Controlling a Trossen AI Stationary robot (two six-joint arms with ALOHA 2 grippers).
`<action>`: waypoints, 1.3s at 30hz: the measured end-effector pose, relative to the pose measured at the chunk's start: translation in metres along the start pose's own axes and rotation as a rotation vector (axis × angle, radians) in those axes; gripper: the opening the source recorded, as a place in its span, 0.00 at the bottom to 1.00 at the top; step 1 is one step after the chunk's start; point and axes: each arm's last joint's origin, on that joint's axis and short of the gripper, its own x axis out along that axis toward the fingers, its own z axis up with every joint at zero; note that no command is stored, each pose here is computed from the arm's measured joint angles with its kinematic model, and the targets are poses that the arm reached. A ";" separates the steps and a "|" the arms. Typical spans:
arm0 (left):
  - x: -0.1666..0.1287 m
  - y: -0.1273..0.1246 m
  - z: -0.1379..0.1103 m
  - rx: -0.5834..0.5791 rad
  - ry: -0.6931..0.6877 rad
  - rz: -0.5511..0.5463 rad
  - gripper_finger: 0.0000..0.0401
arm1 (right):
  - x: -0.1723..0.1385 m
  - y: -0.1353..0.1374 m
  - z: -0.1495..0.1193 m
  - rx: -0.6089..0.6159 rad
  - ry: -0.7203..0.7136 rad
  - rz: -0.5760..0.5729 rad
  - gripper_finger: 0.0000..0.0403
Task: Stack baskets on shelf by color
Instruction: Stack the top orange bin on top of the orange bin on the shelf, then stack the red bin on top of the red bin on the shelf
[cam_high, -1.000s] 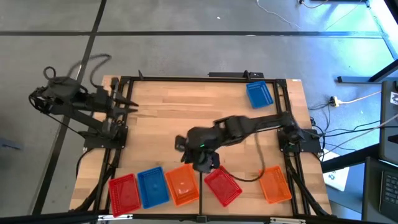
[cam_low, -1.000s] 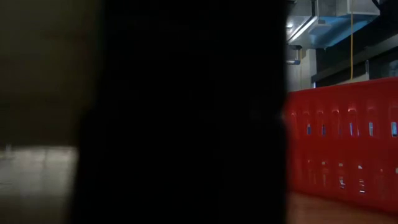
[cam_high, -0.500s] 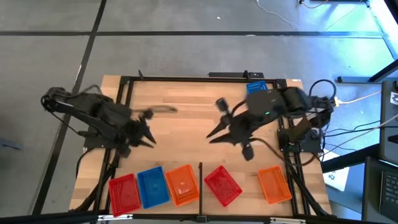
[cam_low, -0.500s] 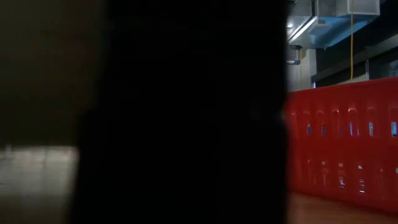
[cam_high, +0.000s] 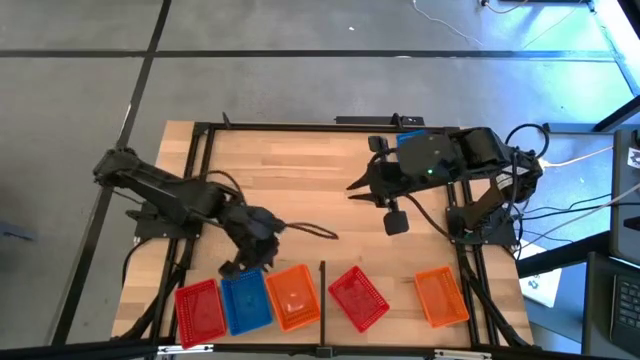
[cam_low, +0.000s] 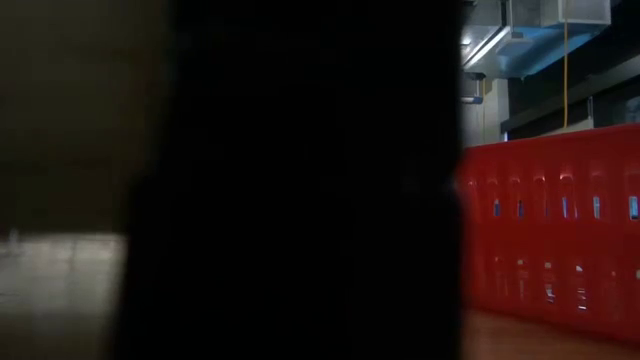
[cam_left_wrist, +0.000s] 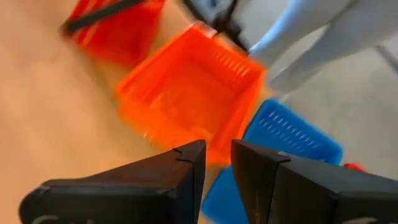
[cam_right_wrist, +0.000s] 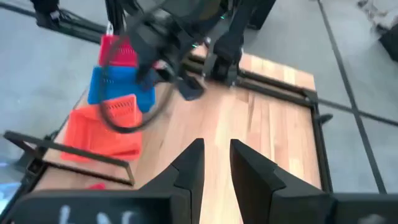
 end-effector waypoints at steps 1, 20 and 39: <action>0.004 0.002 0.002 0.018 -0.014 -0.027 0.17 | 0.001 -0.001 -0.001 0.002 0.008 -0.003 0.19; 0.062 0.051 -0.008 0.039 0.059 -0.195 0.17 | 0.003 -0.002 -0.002 -0.004 0.020 0.003 0.19; -0.055 0.047 -0.012 -0.152 -0.121 0.173 0.17 | -0.026 -0.010 -0.019 0.037 0.118 -0.070 0.19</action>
